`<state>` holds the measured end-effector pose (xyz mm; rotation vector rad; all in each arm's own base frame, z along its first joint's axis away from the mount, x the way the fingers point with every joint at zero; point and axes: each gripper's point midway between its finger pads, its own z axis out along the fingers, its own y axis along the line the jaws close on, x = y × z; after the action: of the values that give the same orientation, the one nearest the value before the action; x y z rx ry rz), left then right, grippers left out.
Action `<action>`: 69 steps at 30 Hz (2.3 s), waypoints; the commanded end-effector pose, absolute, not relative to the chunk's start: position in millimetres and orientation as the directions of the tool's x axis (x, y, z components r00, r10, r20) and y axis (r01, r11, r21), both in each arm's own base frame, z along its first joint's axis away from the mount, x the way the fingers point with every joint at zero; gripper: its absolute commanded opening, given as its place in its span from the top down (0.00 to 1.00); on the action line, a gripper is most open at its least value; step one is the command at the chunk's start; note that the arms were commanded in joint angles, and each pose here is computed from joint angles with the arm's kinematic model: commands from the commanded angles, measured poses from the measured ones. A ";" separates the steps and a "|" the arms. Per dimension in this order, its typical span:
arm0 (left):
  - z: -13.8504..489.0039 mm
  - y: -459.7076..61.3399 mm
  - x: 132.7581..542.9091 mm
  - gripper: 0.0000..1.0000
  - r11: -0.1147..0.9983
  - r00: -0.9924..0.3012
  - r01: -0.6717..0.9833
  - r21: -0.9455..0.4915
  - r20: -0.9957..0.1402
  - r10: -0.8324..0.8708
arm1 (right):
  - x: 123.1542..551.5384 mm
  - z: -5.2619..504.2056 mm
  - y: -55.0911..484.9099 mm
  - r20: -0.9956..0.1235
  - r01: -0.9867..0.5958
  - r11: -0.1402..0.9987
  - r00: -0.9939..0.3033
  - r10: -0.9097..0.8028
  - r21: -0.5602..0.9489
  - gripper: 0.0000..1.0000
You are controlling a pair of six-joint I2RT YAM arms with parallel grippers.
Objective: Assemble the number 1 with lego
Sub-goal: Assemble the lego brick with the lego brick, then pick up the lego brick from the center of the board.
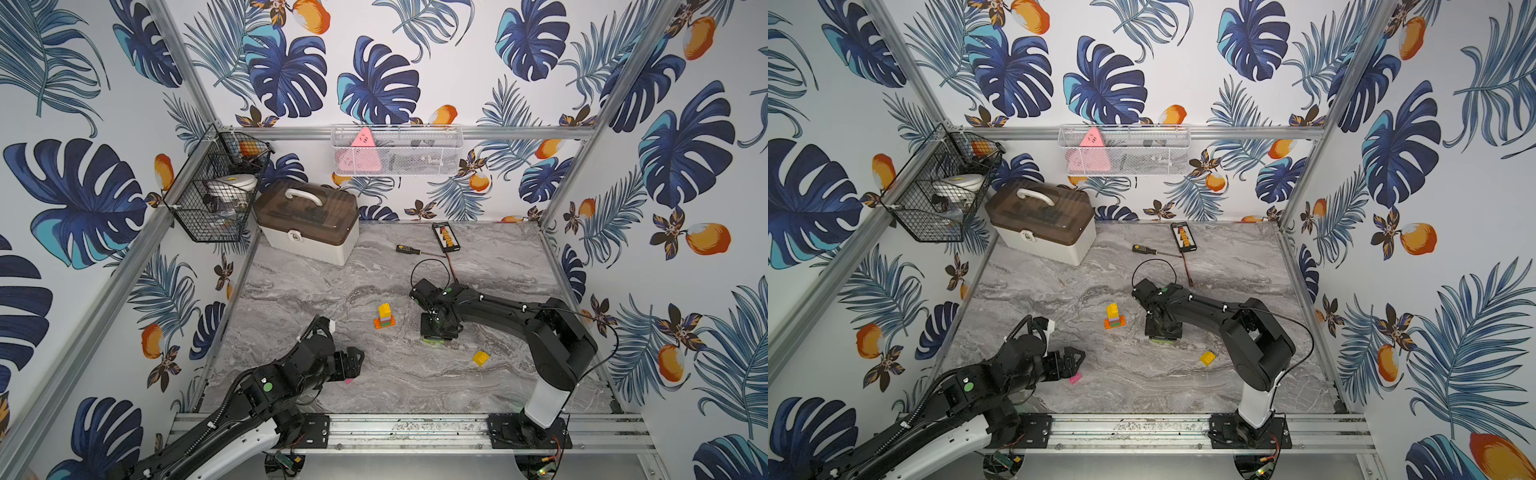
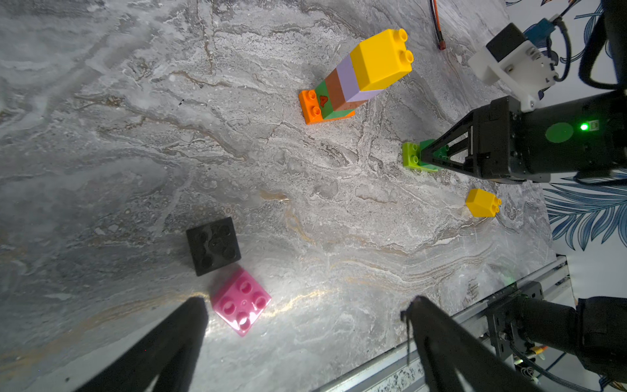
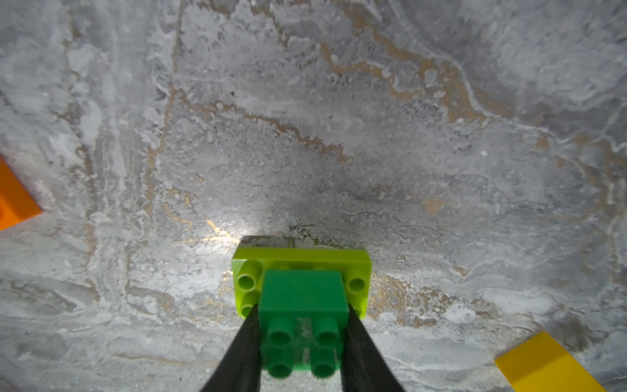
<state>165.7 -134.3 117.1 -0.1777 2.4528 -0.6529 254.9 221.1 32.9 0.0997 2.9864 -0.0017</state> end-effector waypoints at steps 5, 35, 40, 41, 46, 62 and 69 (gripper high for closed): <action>125.1 -138.0 167.7 0.01 0.855 -0.806 0.037 -0.518 -0.520 -0.281 | 259.2 30.3 222.5 -0.164 0.044 0.999 -0.986 0.042 -0.008 0.92; 122.1 -138.9 168.6 0.01 0.863 -0.814 0.033 -0.504 -0.515 -0.270 | 261.9 14.4 225.8 -0.126 -0.059 0.997 -0.990 -0.066 -0.054 0.74; 116.3 -136.2 168.7 0.01 0.879 -0.825 0.005 -0.477 -0.499 -0.266 | 267.9 34.2 230.3 -0.161 -0.056 0.998 -0.985 -0.060 -0.030 0.60; 114.9 -135.9 168.9 0.01 0.884 -0.829 0.000 -0.468 -0.494 -0.261 | 268.9 38.9 231.4 -0.169 -0.054 0.998 -0.984 -0.057 -0.023 0.56; 108.7 -130.2 168.8 0.01 0.902 -0.840 -0.047 -0.429 -0.472 -0.269 | 274.2 58.1 235.1 -0.198 -0.050 0.999 -0.979 -0.050 -0.002 0.45; 90.7 -106.0 169.1 0.09 0.968 -0.891 -0.187 -0.168 -0.386 -0.239 | 271.9 156.6 210.2 -0.415 -0.078 0.981 -0.910 0.002 0.177 0.36; 76.0 -116.9 187.1 0.17 0.977 -0.932 -0.174 -0.124 -0.298 -0.204 | 266.1 176.6 178.1 -0.453 -0.072 0.975 -0.891 0.031 0.209 0.34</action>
<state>183.2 -113.4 80.7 -0.3226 2.7726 -0.1333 270.0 184.1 175.3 0.0036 2.6453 0.3012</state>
